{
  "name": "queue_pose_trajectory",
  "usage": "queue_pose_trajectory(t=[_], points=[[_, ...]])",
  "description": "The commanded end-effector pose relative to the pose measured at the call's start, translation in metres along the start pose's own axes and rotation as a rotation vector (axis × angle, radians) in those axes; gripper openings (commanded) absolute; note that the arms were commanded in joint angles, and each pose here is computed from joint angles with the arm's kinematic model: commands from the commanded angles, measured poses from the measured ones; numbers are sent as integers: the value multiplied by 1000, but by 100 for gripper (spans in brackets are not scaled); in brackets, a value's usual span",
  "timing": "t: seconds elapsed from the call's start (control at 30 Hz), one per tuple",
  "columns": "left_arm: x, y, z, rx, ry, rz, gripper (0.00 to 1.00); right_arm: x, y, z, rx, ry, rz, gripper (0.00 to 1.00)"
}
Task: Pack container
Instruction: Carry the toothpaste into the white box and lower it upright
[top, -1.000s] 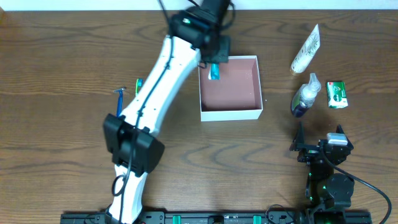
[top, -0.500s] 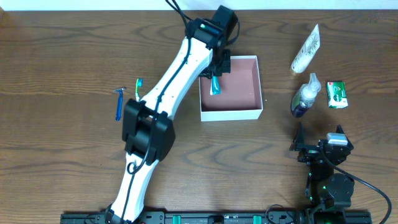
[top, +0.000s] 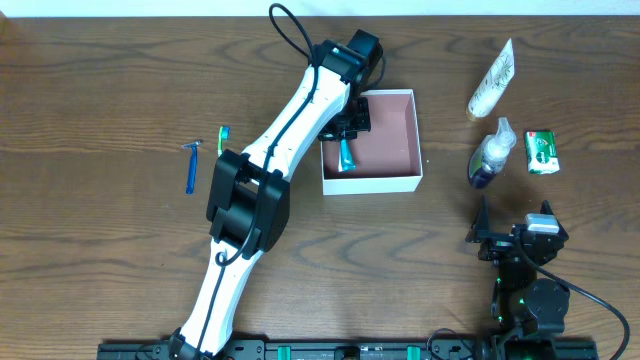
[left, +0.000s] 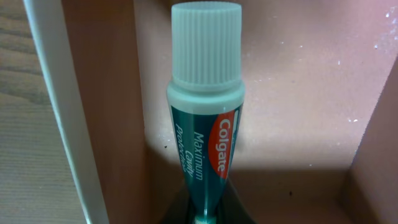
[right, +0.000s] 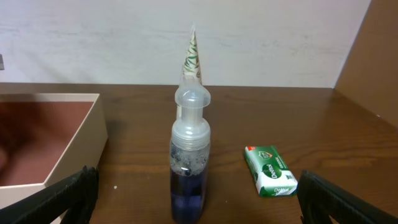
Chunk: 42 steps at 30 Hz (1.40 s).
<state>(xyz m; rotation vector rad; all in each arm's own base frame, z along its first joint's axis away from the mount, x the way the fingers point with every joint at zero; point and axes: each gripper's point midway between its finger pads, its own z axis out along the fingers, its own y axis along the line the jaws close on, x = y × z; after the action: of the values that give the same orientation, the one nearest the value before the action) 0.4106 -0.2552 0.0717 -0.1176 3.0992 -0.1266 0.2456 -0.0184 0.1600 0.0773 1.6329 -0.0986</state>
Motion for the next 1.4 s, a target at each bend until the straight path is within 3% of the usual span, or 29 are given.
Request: queue_pose_trajectory(t=[0.0, 0.9, 1.0, 1.37], points=[[2, 7, 7, -37, 7, -12, 6, 1, 3, 0, -12, 1, -8, 99], [3, 19, 44, -84, -1, 17, 7, 1, 3, 0, -12, 1, -8, 99], [3, 19, 44, -84, -1, 17, 15, 1, 3, 0, -12, 1, -8, 99], [3, 18, 43, -78, -1, 17, 17, 1, 3, 0, -12, 1, -8, 99]])
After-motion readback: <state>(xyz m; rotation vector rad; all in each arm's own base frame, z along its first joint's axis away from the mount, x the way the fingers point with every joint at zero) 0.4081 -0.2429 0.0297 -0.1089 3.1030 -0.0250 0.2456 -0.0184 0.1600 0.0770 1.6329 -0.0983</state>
